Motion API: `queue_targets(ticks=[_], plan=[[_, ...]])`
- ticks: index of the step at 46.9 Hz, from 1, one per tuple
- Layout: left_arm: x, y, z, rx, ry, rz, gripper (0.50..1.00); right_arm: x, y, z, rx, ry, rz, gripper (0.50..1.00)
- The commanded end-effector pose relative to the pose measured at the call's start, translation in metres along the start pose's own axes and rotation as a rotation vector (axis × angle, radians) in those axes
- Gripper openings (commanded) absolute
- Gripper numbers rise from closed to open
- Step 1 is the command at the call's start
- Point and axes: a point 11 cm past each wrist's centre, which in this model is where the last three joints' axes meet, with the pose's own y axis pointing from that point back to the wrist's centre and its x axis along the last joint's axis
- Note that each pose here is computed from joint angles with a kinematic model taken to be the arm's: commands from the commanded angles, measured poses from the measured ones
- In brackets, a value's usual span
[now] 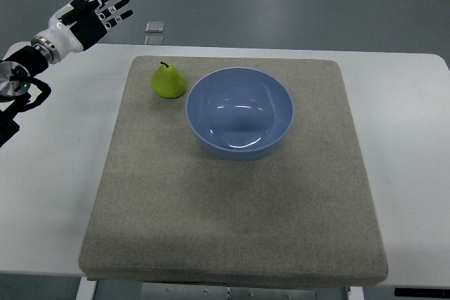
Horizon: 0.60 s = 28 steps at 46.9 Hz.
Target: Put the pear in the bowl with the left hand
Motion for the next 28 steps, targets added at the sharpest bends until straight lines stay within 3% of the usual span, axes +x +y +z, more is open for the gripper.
queue_targets(ticks=[1, 28], plan=[[-0.0002, 0.0000, -0.0003, 0.001, -0.002, -0.002, 0.996, 0.0001, 0.0000, 0.0000, 0.000, 0.000, 0.000, 0.926], [-0.0090, 0.0005, 0.0002, 0.022, -0.038, -0.077, 0.994, 0.0001, 0.0000, 0.0000, 0.000, 0.000, 0.000, 0.926]])
